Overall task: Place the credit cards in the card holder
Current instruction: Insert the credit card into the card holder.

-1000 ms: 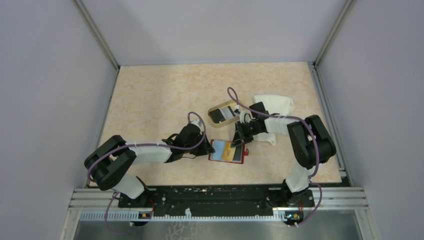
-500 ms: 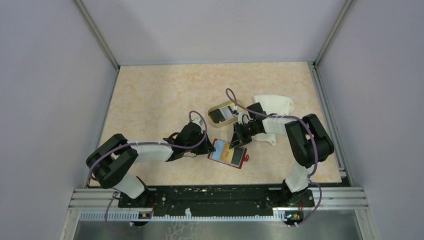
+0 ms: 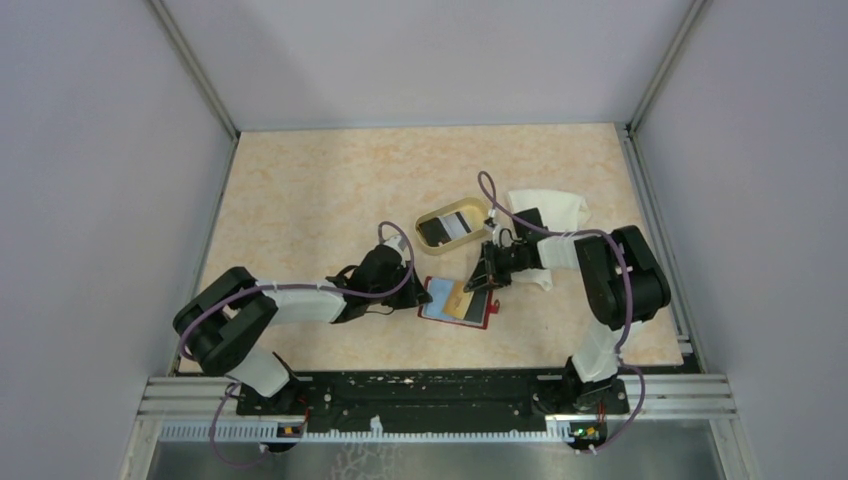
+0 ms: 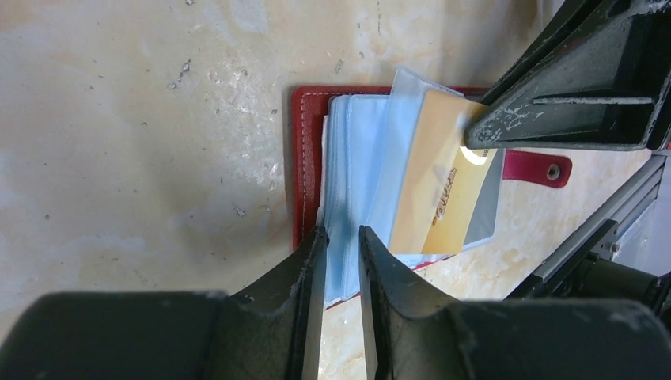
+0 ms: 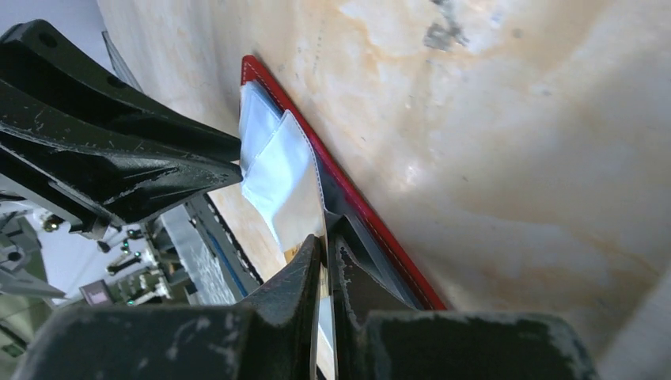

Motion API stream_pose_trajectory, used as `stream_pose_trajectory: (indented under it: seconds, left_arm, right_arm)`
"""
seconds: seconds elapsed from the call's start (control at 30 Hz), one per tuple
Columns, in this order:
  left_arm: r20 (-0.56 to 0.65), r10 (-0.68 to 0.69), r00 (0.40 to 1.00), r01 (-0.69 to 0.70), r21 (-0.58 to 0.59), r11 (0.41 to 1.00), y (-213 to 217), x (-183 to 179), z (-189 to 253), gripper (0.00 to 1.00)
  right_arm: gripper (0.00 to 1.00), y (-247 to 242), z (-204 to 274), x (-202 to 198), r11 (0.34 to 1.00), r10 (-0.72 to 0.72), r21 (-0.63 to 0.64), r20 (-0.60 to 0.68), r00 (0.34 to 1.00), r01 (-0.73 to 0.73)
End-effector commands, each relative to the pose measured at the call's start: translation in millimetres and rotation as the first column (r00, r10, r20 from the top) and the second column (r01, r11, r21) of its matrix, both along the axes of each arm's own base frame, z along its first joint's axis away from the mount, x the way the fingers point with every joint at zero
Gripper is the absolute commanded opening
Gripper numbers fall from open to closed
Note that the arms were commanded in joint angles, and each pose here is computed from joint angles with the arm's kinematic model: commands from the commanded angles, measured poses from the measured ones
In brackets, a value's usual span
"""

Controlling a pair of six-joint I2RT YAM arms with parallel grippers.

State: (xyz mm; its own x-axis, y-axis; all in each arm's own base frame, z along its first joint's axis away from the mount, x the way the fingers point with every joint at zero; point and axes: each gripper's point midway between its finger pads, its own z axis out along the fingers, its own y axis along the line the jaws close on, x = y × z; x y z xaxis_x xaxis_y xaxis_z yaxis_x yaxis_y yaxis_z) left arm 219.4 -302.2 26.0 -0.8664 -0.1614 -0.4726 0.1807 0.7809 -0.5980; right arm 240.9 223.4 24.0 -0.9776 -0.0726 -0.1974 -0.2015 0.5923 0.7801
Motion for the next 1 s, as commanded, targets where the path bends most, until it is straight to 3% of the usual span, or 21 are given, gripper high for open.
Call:
stream_pose_trajectory:
  seconds: [0.0,0.6,0.97]
  left_arm:
    - [-0.041,-0.014,0.999,0.015,0.035,0.999,7,-9,-18,0.29]
    - [-0.026,-0.069,0.997,0.068,-0.017,0.998,-2,-13,-10,0.32]
    - [0.142,-0.086,0.986,0.107,-0.149,0.983,0,-17,50,0.35]
  right_arm:
    - [0.05,1,5,14,0.998,-0.040,0.049,0.040,0.998,0.038]
    - [0.14,26,5,4,0.992,0.102,0.063,0.068,0.992,-0.106]
    - [0.23,24,4,6,0.993,0.102,0.049,0.065,0.993,-0.105]
